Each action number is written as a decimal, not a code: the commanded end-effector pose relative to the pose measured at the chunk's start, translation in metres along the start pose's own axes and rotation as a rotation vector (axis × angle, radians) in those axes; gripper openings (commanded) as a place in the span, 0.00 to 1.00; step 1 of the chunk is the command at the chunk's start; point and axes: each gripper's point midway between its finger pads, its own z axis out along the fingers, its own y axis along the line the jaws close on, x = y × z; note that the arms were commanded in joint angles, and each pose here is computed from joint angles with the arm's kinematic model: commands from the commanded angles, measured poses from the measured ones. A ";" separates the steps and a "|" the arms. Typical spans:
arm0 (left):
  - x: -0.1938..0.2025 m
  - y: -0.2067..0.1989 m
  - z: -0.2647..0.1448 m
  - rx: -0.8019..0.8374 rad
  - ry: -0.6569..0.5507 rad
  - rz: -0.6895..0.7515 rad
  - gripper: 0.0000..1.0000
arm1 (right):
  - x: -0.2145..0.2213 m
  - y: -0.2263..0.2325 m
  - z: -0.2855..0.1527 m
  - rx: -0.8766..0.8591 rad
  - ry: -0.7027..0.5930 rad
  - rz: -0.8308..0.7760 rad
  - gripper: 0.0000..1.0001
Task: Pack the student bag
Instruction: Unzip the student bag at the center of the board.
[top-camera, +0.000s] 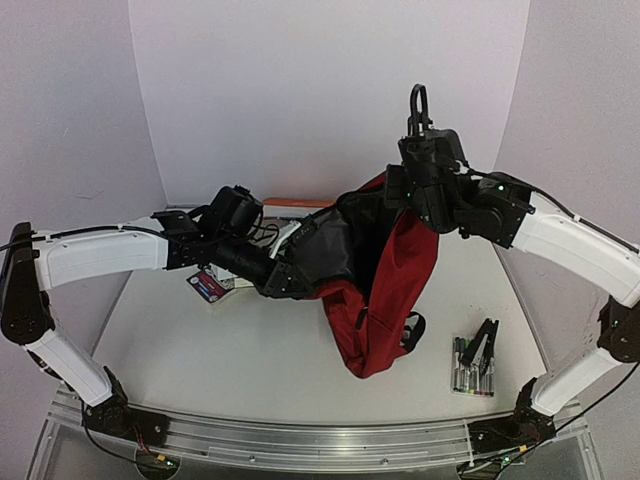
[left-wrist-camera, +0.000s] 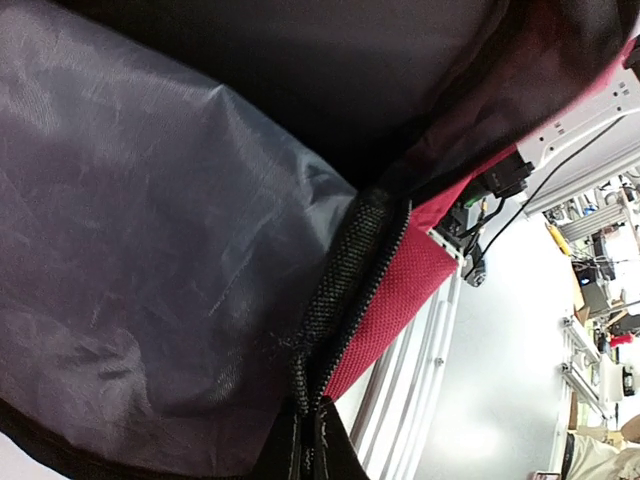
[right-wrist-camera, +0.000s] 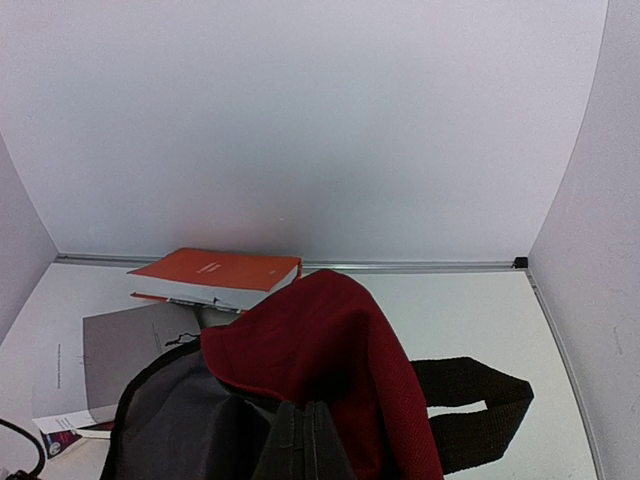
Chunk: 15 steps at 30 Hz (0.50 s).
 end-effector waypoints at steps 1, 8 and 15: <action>0.015 0.001 -0.019 -0.109 -0.022 0.033 0.00 | -0.004 -0.028 0.023 0.079 0.021 0.062 0.00; 0.037 0.041 -0.037 -0.349 -0.127 0.017 0.00 | 0.001 -0.048 0.034 0.114 0.044 0.101 0.00; 0.058 0.072 -0.008 -0.403 -0.072 -0.084 0.01 | -0.004 -0.035 0.025 -0.014 0.070 0.107 0.00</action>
